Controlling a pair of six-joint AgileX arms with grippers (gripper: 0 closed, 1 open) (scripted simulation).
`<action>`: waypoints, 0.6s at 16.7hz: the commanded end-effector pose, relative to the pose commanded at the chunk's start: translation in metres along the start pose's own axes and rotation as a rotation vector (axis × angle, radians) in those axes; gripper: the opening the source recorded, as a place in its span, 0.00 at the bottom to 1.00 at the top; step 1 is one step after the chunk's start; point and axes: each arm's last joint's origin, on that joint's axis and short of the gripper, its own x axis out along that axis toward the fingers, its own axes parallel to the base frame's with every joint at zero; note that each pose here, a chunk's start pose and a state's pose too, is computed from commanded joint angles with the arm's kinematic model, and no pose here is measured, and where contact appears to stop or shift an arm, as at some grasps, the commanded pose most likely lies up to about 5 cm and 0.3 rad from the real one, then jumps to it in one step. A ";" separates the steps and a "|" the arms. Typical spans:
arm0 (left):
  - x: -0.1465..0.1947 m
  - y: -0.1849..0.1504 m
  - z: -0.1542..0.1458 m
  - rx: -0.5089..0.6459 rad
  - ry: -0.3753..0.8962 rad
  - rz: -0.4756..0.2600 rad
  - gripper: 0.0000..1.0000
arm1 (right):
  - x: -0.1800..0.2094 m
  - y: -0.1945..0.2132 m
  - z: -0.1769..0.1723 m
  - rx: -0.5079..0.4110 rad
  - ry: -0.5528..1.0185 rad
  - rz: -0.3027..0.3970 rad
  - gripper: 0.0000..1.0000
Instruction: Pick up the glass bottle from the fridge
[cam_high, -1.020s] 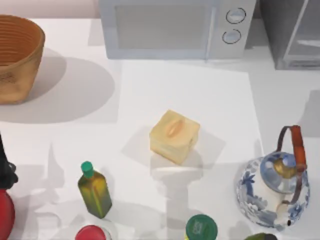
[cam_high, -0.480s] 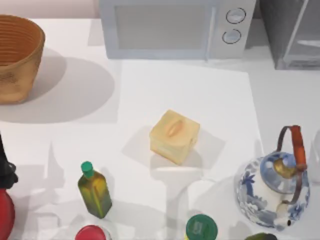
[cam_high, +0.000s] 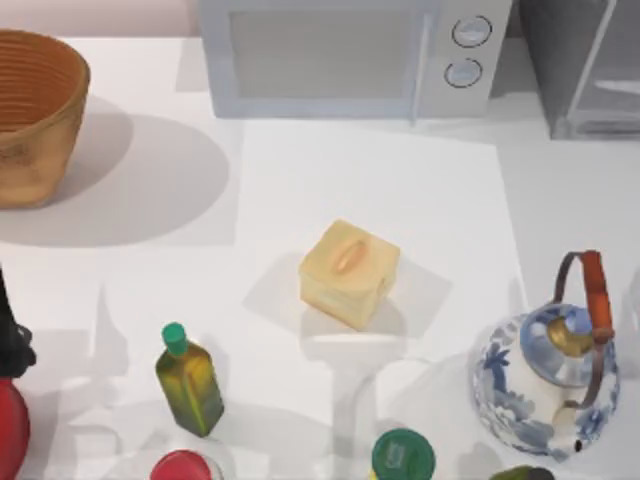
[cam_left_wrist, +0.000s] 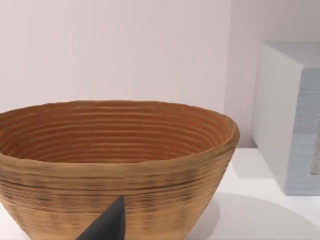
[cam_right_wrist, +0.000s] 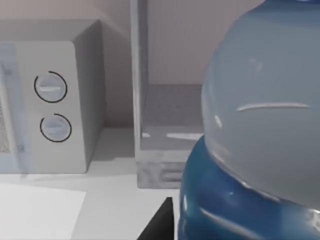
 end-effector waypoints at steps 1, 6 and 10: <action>0.000 0.000 0.000 0.000 0.000 0.000 1.00 | 0.000 0.000 0.000 0.000 0.000 0.000 0.00; 0.000 0.000 0.000 0.000 0.000 0.000 1.00 | 0.003 0.006 0.034 0.009 -0.056 0.010 0.00; 0.000 0.000 0.000 0.000 0.000 0.000 1.00 | 0.024 0.020 0.079 0.032 -0.071 0.026 0.00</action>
